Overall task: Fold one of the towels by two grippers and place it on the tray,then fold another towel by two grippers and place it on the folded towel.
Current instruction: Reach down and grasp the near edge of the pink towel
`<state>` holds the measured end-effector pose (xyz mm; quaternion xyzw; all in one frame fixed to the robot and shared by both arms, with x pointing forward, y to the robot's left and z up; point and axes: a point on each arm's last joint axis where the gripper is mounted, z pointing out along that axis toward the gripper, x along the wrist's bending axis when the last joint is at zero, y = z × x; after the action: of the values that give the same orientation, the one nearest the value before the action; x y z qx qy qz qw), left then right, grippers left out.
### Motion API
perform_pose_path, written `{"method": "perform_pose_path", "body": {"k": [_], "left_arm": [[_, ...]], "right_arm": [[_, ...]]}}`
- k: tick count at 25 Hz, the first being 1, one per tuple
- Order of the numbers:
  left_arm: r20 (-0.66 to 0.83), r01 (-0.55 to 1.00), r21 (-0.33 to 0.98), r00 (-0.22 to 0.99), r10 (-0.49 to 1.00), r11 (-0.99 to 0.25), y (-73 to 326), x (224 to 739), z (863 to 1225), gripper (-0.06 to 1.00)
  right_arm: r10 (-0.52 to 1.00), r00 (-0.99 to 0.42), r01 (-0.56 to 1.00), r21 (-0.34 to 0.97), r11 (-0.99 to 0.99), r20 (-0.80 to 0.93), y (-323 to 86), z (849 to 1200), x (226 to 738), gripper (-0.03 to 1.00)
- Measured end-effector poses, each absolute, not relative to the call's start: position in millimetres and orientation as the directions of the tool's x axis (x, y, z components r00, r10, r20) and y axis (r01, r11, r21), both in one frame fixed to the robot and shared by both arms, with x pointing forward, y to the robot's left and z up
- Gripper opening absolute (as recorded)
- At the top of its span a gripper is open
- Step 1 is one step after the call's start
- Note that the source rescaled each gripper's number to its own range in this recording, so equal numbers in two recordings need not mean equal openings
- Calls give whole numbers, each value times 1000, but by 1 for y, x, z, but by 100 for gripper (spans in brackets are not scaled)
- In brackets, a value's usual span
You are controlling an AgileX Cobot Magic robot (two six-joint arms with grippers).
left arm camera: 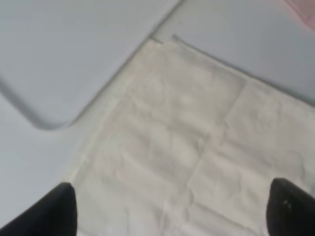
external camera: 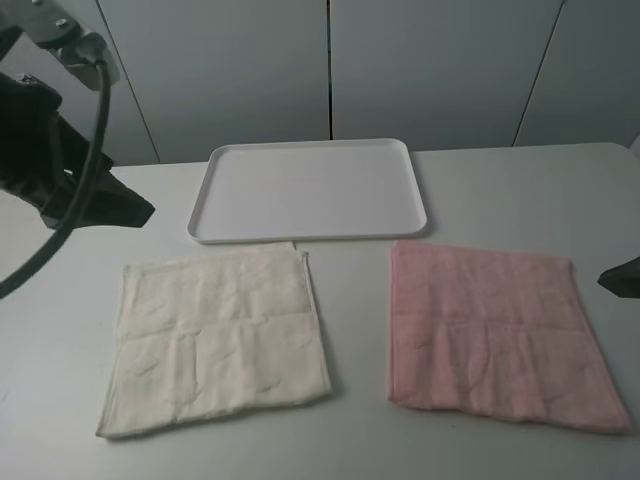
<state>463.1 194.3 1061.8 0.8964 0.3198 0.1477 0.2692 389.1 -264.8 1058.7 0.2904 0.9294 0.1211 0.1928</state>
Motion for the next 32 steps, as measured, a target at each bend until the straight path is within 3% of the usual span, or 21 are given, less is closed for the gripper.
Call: {"method": "perform_pose_path", "body": {"k": [6, 16, 25, 32], "left_arm": [[150, 329, 502, 878, 455, -800, 130, 473, 1027, 99], [259, 57, 352, 953, 156, -934, 57, 472, 997, 99], [269, -31, 282, 962, 48, -959, 29, 472, 971, 99], [297, -130, 226, 953, -59, -966, 14, 463, 954, 99]], "right_arm": [[459, -821, 379, 278, 883, -339, -266, 1056, 391, 100], [423, -857, 375, 205, 904, -296, -266, 1038, 399, 100], [321, -931, 320, 36, 947, -175, -275, 988, 374, 100], [272, -956, 275, -16, 961, -110, -277, 955, 370, 100]]}}
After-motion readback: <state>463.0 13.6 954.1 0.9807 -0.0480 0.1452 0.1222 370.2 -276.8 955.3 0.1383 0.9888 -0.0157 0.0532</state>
